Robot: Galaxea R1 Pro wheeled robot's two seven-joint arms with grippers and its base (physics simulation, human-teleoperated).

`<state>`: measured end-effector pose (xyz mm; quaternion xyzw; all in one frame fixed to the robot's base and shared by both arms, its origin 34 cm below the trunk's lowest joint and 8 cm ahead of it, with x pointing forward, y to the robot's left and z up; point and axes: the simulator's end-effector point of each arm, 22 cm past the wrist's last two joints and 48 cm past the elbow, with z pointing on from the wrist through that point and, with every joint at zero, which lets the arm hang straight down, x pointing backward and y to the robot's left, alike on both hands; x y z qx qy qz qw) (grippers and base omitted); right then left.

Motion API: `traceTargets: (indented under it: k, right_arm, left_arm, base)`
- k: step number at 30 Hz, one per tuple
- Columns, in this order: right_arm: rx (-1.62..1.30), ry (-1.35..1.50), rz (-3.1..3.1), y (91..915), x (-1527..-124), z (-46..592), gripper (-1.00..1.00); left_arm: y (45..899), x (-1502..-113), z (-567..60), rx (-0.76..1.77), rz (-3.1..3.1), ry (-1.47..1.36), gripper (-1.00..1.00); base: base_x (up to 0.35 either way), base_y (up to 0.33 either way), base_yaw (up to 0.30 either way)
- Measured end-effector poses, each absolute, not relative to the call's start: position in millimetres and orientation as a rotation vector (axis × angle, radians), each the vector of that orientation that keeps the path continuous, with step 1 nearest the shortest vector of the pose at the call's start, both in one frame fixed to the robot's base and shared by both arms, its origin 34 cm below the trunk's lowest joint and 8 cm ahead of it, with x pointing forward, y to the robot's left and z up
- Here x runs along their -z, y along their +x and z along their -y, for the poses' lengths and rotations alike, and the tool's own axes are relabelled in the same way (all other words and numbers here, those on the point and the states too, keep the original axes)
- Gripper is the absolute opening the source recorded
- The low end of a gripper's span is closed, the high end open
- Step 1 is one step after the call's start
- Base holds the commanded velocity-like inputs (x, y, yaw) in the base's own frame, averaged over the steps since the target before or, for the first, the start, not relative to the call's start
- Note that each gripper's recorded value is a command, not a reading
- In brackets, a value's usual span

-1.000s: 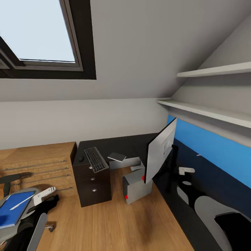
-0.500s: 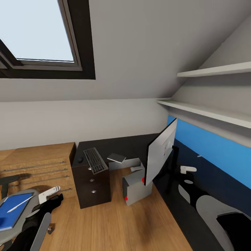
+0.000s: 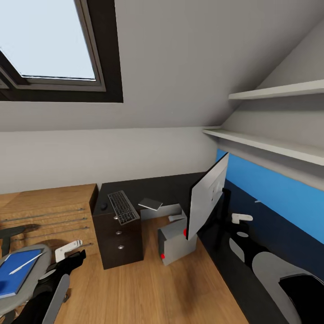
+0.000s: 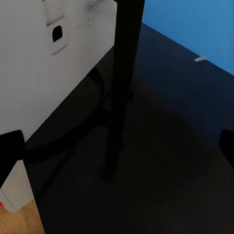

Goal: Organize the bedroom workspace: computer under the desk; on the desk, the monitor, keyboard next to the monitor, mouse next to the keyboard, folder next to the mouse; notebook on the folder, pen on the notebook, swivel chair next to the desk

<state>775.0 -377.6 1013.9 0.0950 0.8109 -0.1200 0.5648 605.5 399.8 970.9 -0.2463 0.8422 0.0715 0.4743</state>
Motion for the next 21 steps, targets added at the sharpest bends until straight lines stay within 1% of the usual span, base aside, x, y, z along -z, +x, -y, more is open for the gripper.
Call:
traceTargets:
  k: [3,9,12,21]
  right_arm:
    - [0.284,0.223,-1.907,774.8,-1014.0,377.8,1.00]
    - [0.290,0.225,-1.907,774.1,-1014.4,380.5,1.00]
    - [0.293,0.227,-1.908,773.7,-1013.9,382.3,1.00]
    - [0.300,0.230,-1.914,772.4,-1012.1,386.7,1.00]
  left_arm:
    - [605.2,-970.2,-399.5,-0.175,-2.061,-0.602,1.00]
    - [605.0,-970.1,-399.3,-0.176,-2.062,-0.601,1.00]
    - [605.2,-970.0,-399.3,-0.176,-2.062,-0.601,1.00]
    - [605.1,-969.8,-400.1,-0.175,-2.062,-0.603,1.00]
  base:
    - [0.065,0.000,0.000]
    - [0.226,-0.008,0.000]
    - [0.141,-0.041,0.000]
    - [0.027,-0.008,0.000]
